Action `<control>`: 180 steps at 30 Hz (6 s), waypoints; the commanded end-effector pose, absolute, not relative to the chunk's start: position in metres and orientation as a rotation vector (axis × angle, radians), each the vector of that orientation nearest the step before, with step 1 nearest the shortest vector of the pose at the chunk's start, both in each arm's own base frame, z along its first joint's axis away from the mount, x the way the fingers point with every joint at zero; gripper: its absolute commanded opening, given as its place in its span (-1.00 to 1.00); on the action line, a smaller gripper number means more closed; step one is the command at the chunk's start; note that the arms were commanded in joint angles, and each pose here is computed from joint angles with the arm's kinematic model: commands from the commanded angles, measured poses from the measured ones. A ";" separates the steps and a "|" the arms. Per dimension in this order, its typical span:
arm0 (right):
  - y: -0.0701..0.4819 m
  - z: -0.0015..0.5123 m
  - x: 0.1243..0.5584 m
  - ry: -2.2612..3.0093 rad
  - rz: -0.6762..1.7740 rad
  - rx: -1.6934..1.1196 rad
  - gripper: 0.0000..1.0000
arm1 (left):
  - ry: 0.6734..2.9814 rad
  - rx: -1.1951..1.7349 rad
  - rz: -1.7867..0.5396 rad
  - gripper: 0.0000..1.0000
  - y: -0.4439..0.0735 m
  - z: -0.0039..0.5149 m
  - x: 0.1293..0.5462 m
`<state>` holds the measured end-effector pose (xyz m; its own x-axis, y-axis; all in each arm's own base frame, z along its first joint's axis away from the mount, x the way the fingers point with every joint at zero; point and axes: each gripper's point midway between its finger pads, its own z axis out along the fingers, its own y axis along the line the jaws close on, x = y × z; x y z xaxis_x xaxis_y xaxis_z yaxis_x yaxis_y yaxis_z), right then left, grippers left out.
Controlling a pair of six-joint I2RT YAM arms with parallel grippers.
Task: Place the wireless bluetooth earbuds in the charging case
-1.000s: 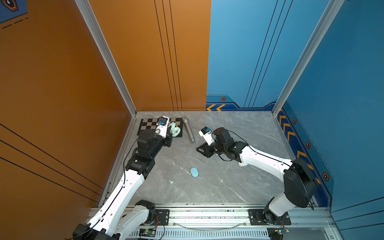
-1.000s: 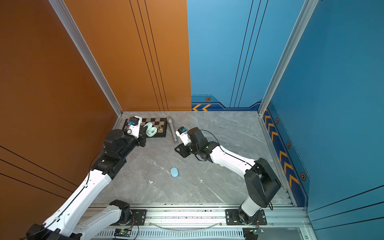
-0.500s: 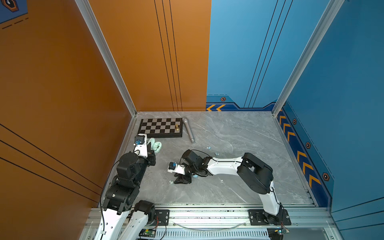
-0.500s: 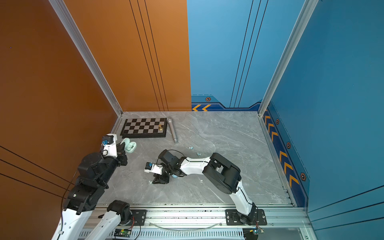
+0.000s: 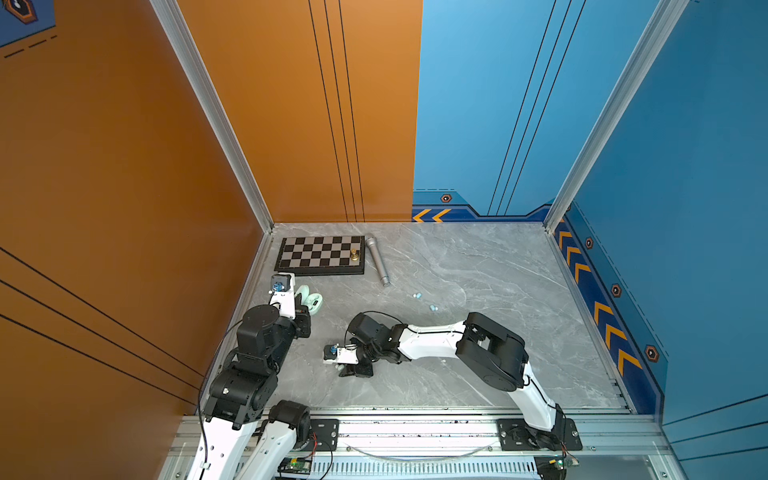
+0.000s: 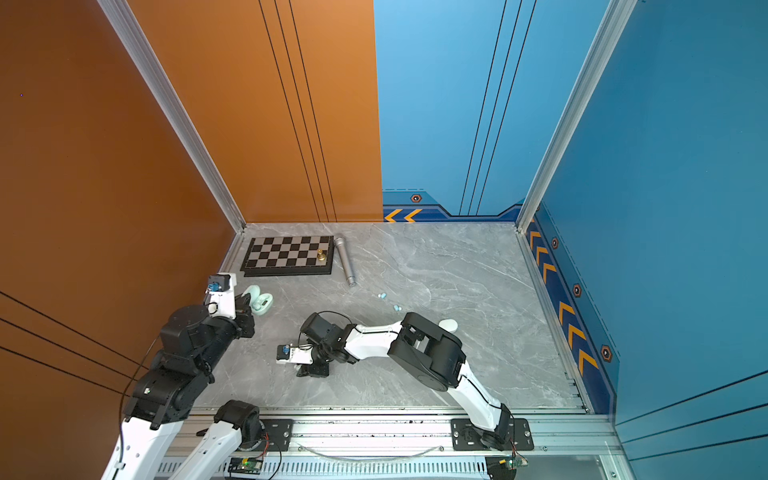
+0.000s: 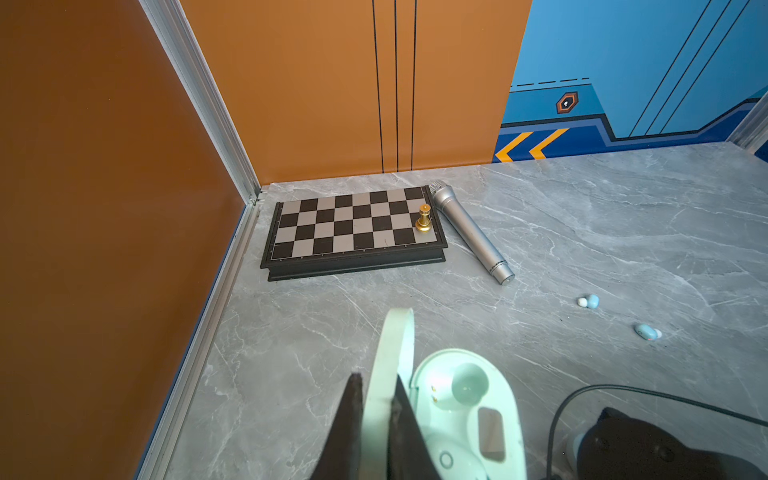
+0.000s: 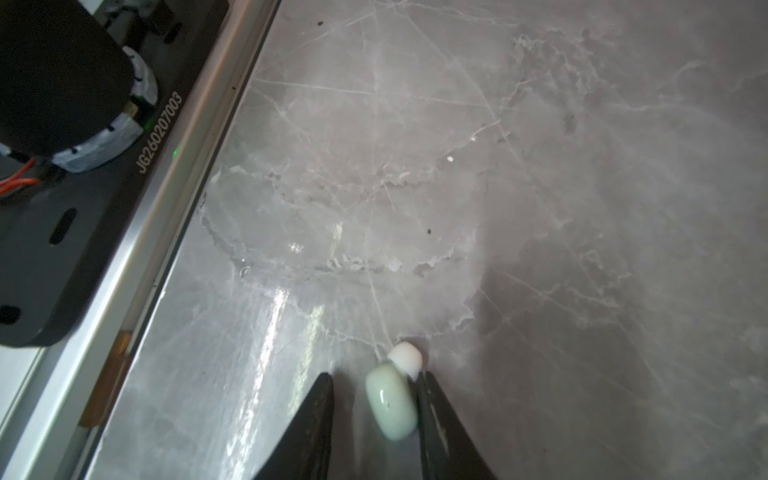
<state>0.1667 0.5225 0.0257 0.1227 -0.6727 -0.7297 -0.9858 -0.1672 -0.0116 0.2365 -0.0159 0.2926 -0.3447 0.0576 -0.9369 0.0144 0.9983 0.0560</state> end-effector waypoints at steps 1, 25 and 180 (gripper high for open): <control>0.510 -0.011 0.173 1.699 0.678 -1.941 -0.41 | 1.902 0.037 0.027 -1.00 -0.016 0.305 0.235; 0.394 0.105 0.247 1.952 0.644 -1.368 -0.76 | 1.874 0.338 -0.232 -1.00 -0.092 0.307 0.288; 0.300 0.280 0.308 2.417 1.326 -0.634 -0.88 | 1.605 0.969 -0.677 -1.00 -0.269 0.262 0.342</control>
